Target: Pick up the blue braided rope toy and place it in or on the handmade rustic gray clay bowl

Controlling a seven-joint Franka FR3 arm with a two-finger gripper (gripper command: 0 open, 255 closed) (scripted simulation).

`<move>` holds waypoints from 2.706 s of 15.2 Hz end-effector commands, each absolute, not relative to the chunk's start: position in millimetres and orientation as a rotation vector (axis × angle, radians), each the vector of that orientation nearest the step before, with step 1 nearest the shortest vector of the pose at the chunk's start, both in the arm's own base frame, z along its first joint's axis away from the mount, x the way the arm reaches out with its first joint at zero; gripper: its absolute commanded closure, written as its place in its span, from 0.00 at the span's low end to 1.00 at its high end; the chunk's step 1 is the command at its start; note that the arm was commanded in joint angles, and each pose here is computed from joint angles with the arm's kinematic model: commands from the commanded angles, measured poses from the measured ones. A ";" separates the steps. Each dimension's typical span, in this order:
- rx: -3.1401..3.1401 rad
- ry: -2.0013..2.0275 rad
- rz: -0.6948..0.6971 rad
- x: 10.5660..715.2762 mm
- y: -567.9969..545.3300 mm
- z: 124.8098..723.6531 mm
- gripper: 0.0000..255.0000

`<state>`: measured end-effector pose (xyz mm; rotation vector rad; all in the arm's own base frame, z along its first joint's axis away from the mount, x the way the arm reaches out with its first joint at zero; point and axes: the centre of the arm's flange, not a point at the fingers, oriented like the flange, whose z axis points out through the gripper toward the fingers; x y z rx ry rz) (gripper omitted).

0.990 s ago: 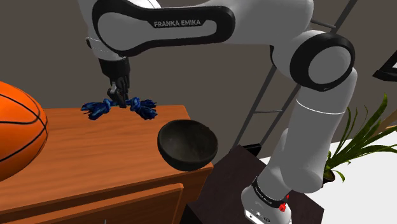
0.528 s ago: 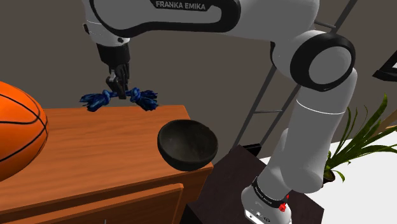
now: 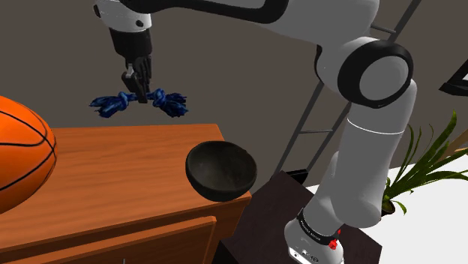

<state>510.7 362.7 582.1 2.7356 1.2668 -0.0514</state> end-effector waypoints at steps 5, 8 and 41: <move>2.736 1.267 -0.052 474.8 346.0 596.2 1.00; 2.736 1.267 -0.052 438.6 330.0 597.5 1.00; 2.736 1.267 -0.052 284.7 262.2 524.8 1.00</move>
